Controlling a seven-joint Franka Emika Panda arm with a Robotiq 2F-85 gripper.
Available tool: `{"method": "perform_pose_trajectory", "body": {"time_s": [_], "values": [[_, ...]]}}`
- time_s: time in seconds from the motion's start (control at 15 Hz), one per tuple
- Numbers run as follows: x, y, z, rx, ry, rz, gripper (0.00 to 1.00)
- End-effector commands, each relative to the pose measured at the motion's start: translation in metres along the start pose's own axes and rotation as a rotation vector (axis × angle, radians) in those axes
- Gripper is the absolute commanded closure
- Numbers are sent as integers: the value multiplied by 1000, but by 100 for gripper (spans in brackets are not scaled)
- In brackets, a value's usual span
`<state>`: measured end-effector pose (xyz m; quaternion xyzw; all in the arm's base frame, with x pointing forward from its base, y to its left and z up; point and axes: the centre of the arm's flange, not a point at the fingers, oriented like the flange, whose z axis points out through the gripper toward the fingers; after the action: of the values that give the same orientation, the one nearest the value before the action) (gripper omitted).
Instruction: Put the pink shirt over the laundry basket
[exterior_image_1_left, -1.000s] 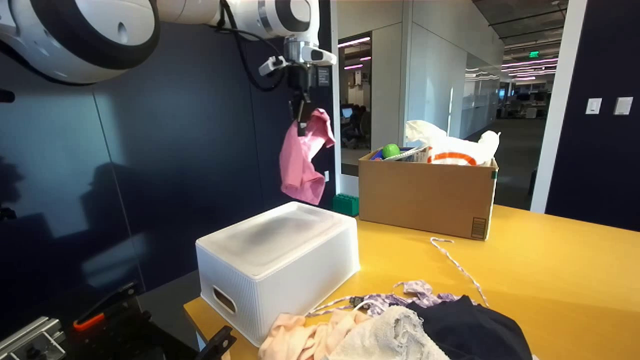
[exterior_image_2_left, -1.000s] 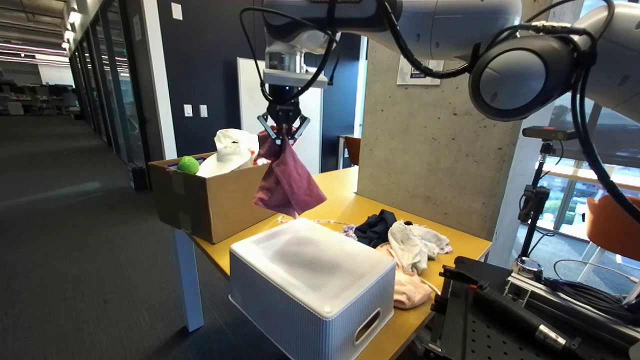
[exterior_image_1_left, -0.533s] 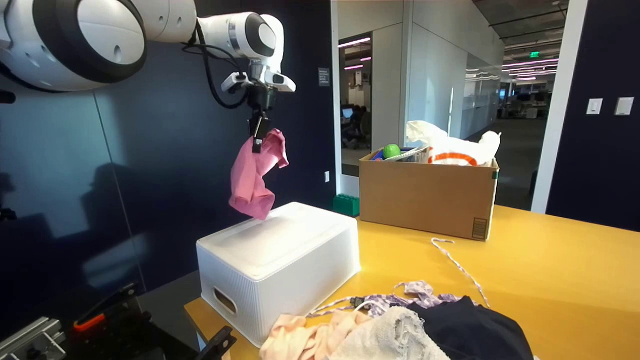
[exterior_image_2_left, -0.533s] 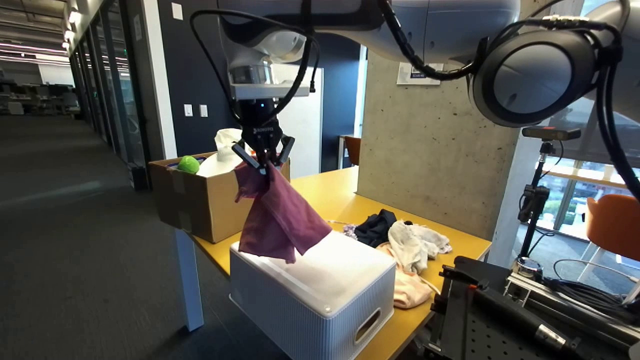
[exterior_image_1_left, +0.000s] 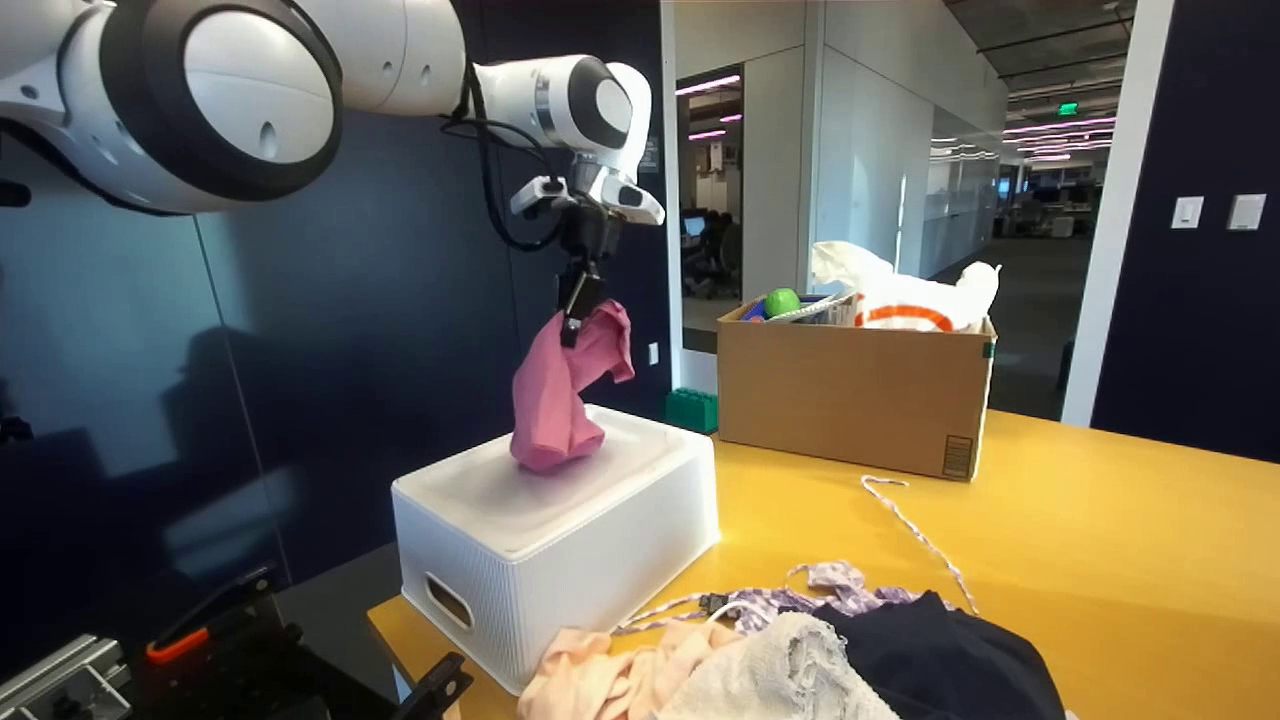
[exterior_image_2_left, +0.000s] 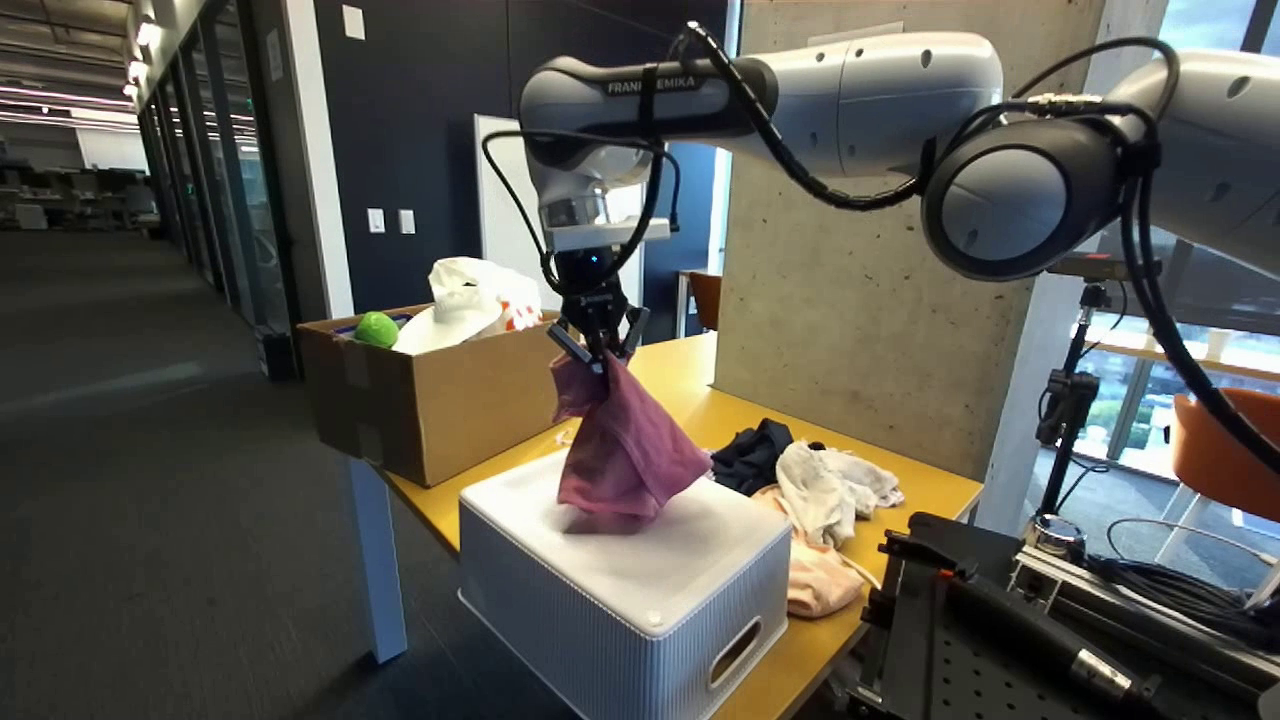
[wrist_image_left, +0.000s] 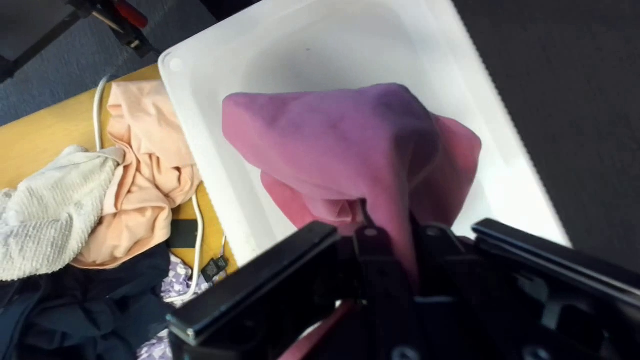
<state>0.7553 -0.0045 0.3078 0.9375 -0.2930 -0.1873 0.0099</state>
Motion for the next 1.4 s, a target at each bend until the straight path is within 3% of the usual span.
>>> {"method": "perform_pose_trajectory", "body": {"time_s": [0.0, 0.27, 0.33, 0.4, 0.73, 1.0, 1.33], "values": [[55, 7, 18, 7, -127, -44, 98], [73, 21, 50, 3, -209, -73, 98], [71, 23, 53, 5, -219, -76, 66], [69, 27, 54, 11, -228, -81, 65], [49, 61, 32, 66, -238, -58, 31], [43, 109, 11, 134, -211, -7, 2], [58, 188, 13, 240, -196, 59, 0]]}}
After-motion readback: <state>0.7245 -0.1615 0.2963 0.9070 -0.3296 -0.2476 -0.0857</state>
